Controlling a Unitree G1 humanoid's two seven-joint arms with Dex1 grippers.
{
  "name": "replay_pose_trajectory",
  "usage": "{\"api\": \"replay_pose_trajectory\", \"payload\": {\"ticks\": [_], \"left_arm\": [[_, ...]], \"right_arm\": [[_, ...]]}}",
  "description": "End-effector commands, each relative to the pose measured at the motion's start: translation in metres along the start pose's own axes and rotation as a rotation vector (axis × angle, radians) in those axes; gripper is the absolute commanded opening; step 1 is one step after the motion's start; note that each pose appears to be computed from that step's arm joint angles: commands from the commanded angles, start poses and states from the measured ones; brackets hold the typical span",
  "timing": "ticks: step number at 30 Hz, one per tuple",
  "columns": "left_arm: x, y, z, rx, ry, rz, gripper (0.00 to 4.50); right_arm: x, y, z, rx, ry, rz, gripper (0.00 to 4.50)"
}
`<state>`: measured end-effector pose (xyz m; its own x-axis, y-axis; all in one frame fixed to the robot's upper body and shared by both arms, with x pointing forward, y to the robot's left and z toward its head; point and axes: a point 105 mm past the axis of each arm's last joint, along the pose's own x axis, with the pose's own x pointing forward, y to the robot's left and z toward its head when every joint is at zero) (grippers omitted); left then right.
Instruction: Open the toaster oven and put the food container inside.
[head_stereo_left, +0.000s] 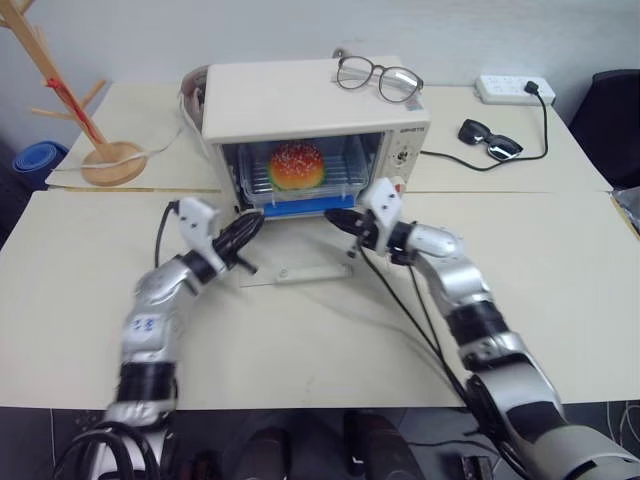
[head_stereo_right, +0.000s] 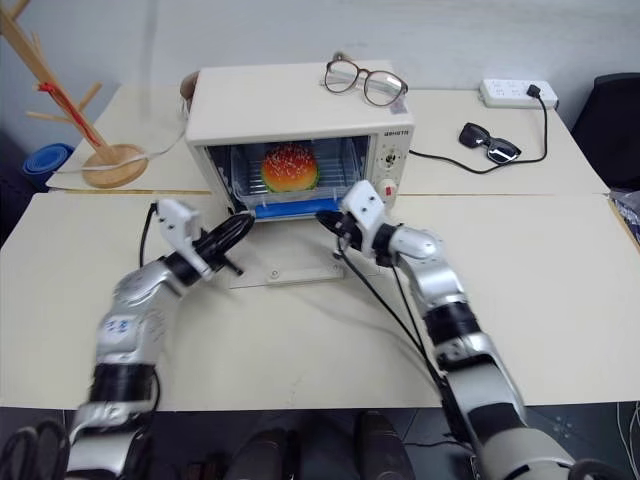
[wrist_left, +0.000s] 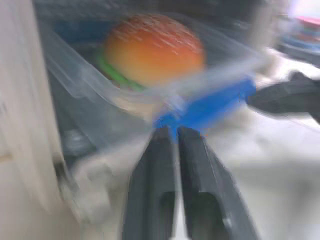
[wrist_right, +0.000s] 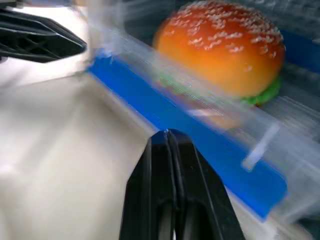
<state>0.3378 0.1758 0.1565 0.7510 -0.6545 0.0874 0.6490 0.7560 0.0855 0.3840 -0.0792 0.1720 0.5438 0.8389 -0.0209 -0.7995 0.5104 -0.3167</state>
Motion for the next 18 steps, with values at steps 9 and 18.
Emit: {"api": "replay_pose_trajectory", "payload": {"ticks": [9,18], "left_arm": [[-0.084,-0.032,0.024,0.204,0.101,-0.477,3.98],[-0.065,-0.031,0.034,0.17,-0.004,-0.469,4.47]], "right_arm": [[-0.129,-0.039,-0.051,-0.121,0.237,-0.005,0.0],[-0.108,-0.014,-0.083,-0.054,0.227,0.135,0.0]]}}
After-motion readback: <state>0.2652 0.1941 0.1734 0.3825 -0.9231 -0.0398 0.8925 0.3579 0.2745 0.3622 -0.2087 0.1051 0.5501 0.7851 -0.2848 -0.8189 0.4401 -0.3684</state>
